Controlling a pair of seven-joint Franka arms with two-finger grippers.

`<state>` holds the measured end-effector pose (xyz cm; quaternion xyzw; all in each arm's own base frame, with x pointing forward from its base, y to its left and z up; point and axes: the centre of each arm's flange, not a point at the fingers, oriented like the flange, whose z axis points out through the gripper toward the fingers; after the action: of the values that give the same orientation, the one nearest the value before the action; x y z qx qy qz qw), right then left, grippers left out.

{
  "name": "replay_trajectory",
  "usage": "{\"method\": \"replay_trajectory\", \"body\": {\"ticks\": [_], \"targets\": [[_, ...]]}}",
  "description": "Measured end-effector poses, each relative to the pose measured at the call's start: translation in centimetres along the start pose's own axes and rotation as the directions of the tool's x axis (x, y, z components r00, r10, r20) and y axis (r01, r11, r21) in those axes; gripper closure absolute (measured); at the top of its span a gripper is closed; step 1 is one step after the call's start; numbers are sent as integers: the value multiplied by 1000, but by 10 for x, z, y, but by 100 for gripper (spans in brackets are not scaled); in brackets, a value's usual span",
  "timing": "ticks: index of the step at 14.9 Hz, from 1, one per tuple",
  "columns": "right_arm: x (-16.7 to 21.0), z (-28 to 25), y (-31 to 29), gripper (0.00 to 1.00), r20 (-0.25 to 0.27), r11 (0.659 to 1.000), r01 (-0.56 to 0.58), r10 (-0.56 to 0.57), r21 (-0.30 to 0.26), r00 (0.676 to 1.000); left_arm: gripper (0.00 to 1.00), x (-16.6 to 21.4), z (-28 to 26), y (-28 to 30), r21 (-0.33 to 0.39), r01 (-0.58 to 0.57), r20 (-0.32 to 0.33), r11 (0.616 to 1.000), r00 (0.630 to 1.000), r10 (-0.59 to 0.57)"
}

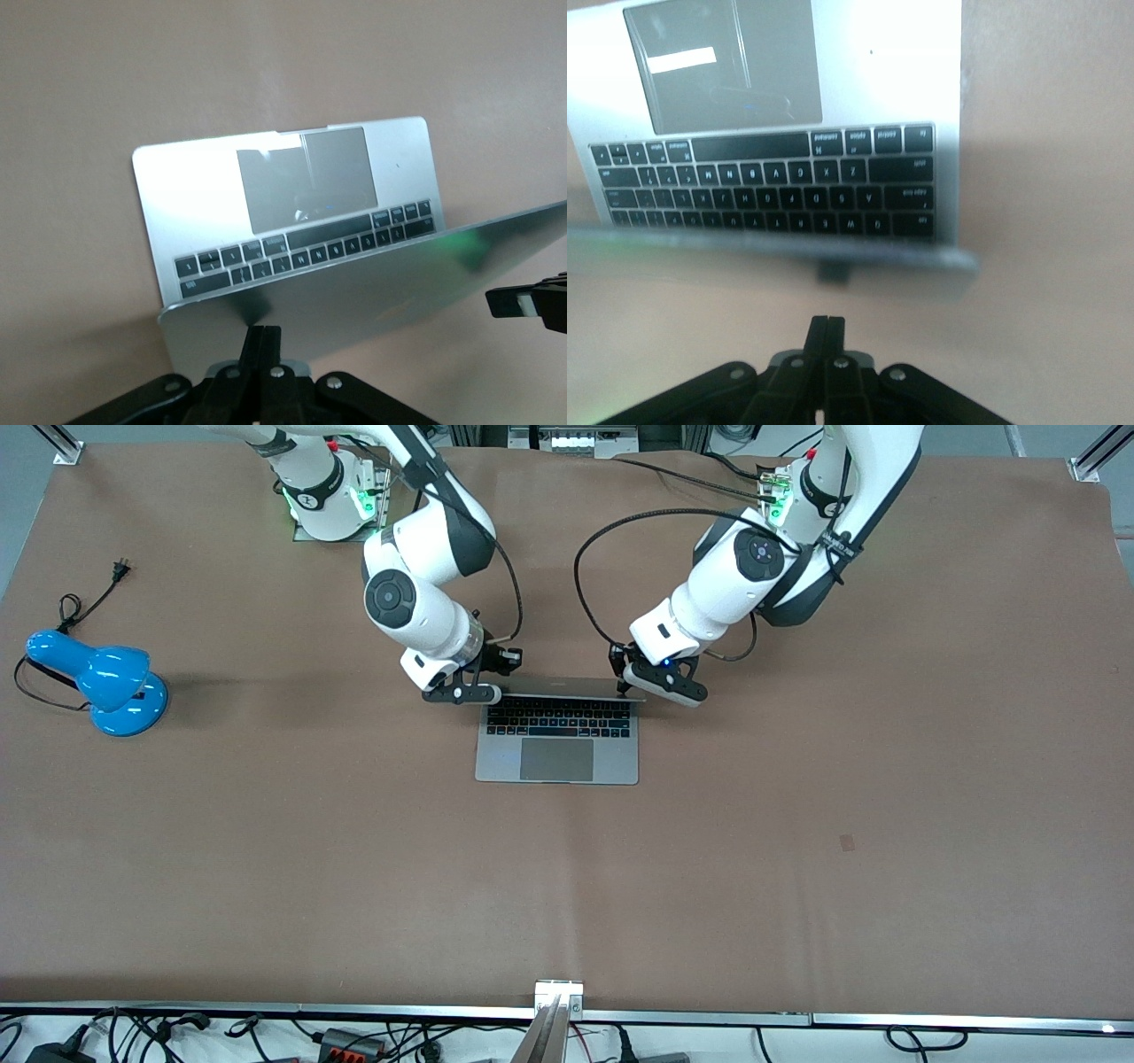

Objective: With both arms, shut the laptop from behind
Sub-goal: 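Push the screen down with both grippers toward the keyboard, then press both grippers on the closed lid to seat it shut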

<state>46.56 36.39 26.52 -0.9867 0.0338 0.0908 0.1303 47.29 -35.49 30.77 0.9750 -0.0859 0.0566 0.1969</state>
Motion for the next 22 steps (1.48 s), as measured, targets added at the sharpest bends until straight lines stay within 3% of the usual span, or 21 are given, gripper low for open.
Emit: {"method": "replay_trajectory", "body": {"ticks": [8, 22], "targets": [[31, 24, 1, 99, 6, 1000, -18, 18, -6, 1000, 99, 38, 28, -30, -14, 1, -7, 1000, 1000, -1], [68, 72, 2, 99, -1, 999, -36, 36, -18, 999, 99, 52, 95, -58, -55, 14, 34, 998, 999, -13]]}}
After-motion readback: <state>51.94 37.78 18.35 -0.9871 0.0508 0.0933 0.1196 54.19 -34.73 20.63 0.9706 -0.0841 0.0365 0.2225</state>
